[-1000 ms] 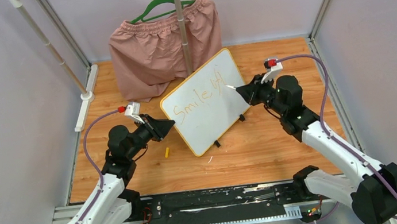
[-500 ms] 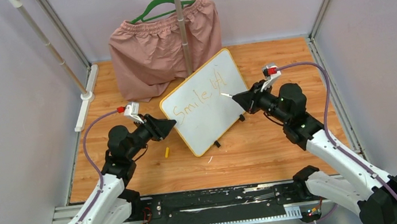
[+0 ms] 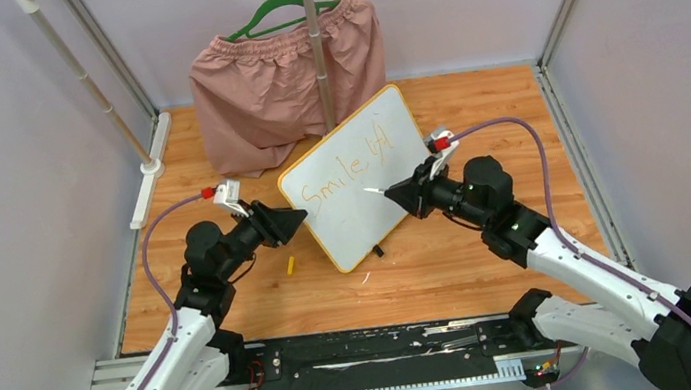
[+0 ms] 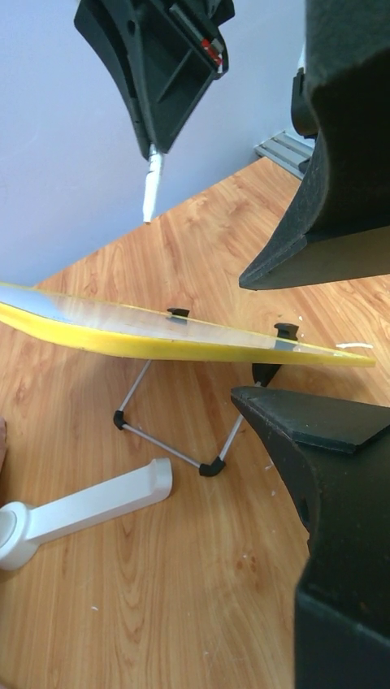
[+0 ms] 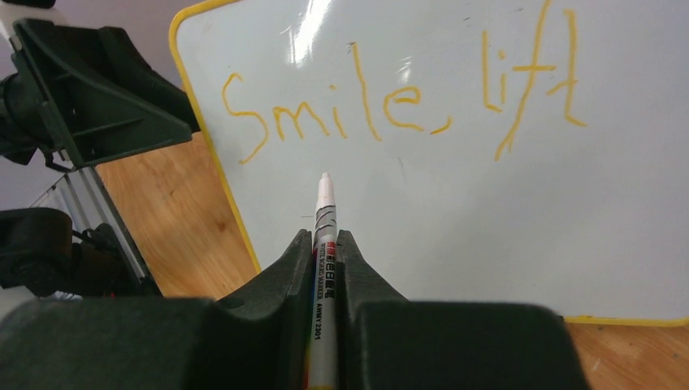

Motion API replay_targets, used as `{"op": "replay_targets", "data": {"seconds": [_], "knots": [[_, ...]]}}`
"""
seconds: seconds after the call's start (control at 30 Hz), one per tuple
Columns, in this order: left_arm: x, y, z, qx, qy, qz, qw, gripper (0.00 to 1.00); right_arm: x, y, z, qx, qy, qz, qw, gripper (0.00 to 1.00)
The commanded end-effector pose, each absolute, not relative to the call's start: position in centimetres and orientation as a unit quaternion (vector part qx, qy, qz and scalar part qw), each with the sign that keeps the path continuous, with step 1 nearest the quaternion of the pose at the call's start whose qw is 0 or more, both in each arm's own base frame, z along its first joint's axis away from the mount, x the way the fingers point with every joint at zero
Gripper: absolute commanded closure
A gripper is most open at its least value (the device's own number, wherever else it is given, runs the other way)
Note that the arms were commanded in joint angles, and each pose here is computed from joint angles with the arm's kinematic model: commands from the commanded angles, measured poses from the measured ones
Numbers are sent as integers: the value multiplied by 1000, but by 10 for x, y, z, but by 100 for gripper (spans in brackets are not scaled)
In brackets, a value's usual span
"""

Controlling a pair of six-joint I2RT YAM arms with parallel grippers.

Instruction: Write a sentence on the whiteboard

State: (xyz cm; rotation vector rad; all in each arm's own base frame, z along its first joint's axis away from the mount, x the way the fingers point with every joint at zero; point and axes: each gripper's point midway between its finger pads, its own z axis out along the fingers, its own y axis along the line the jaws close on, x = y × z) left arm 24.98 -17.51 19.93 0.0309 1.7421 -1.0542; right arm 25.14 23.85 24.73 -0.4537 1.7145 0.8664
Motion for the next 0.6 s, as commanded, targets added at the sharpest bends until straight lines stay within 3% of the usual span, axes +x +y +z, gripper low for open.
{"op": "replay_targets", "data": {"seconds": [0.0, 0.57], "knots": [[247, -175, 197, 18, 727, -442, 525, 47, 246, 255, 254, -225, 711, 352, 567, 100], [247, -174, 196, 10, 727, -442, 525, 46, 249, 262, 232, -222, 707, 315, 593, 100]]}}
